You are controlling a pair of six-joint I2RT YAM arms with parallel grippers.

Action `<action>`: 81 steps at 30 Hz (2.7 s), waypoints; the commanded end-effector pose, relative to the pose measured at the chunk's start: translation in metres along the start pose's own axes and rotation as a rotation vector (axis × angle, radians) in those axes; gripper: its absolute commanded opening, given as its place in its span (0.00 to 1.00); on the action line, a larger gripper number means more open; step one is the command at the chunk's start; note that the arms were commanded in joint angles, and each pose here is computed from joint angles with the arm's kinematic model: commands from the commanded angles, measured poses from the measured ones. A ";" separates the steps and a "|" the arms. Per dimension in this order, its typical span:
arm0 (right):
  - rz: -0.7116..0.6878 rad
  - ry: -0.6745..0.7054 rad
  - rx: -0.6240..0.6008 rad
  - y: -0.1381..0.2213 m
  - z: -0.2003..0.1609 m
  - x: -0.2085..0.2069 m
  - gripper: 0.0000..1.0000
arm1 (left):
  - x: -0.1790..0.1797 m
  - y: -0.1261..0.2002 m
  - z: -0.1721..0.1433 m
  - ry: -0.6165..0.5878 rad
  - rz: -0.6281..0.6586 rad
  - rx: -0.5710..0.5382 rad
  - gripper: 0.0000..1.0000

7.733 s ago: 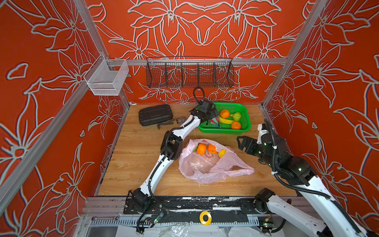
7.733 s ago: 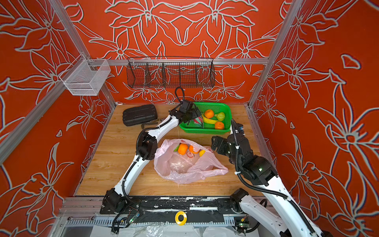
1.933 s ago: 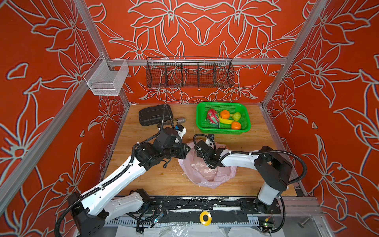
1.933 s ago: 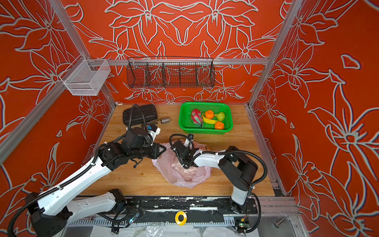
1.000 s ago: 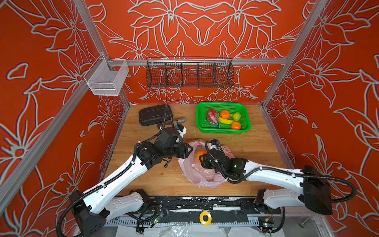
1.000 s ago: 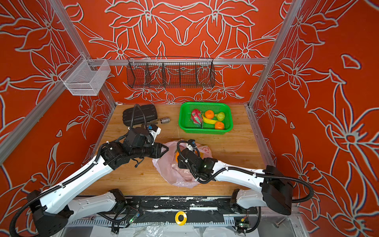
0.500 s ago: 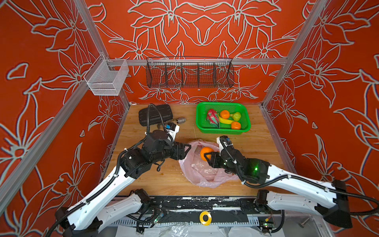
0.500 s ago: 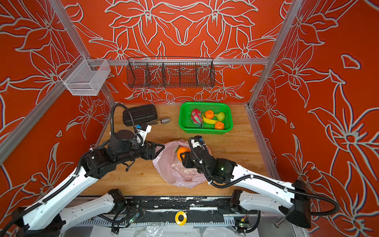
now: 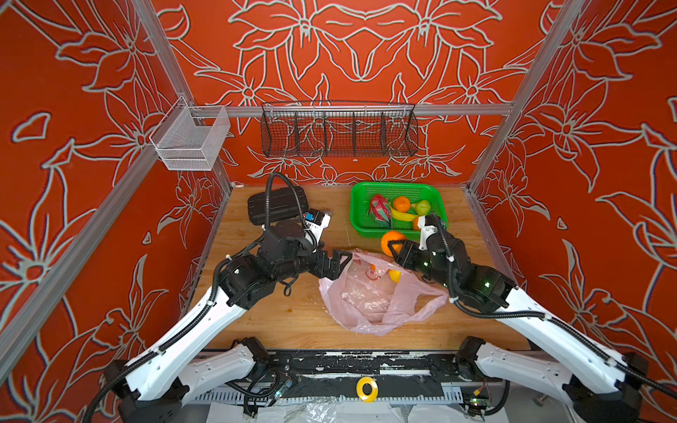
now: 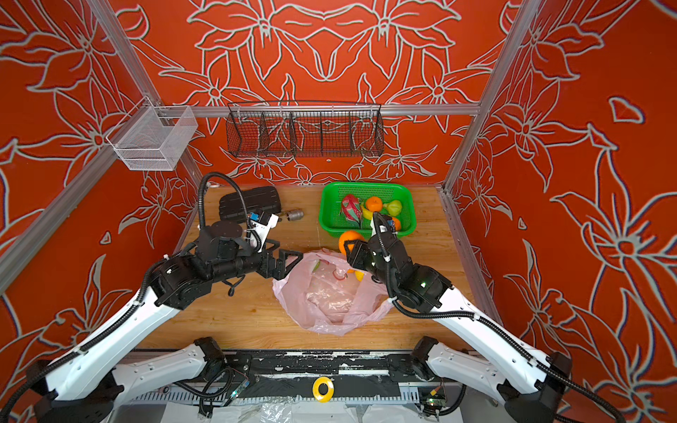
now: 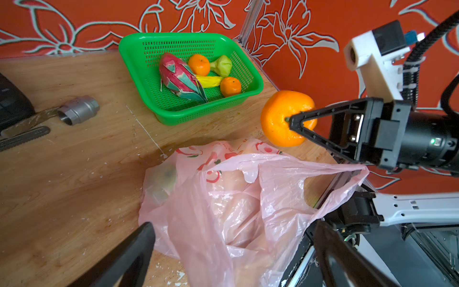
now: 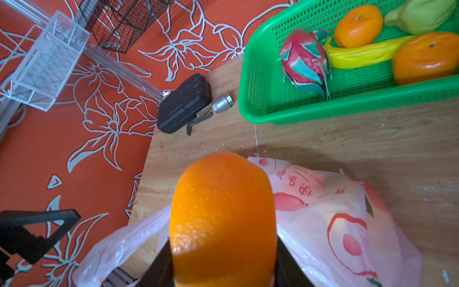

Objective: Untie the knot of the plastic bag and take out the fruit
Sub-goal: Pick up the fruit from the plastic bag, then place the fruit in the basket.

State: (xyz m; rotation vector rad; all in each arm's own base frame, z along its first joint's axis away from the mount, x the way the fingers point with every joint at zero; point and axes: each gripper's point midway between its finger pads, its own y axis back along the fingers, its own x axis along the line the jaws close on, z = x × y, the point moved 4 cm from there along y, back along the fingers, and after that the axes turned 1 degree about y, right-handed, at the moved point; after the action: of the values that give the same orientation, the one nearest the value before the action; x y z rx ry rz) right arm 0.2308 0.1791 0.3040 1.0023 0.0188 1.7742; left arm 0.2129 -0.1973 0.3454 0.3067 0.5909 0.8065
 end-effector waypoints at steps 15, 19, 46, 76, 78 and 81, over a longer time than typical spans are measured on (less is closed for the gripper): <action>0.059 -0.019 0.106 -0.075 0.059 0.004 0.40 | 0.026 -0.064 -0.012 -0.024 0.132 0.134 1.00; -0.029 0.033 0.104 -0.102 0.064 -0.008 0.40 | 0.033 -0.077 -0.035 0.018 0.134 0.203 0.98; -0.326 0.156 0.329 -0.281 0.042 -0.080 0.40 | 0.029 -0.024 -0.048 0.017 0.090 0.109 0.94; -0.260 0.194 0.296 -0.229 0.068 -0.055 0.74 | 0.024 0.027 -0.026 0.026 0.127 -0.026 0.95; -0.207 0.206 0.249 -0.203 0.080 -0.037 0.74 | 0.030 0.028 -0.030 0.057 0.169 -0.005 0.93; -0.108 0.215 0.196 -0.163 0.088 -0.010 0.74 | 0.035 0.027 -0.037 0.097 0.212 0.048 0.92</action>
State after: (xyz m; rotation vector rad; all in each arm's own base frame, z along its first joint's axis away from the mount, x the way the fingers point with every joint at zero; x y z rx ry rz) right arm 0.4347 0.2069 0.2421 0.9692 0.4523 1.7048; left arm 0.1955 -0.1603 0.3191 0.3447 0.6204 0.9564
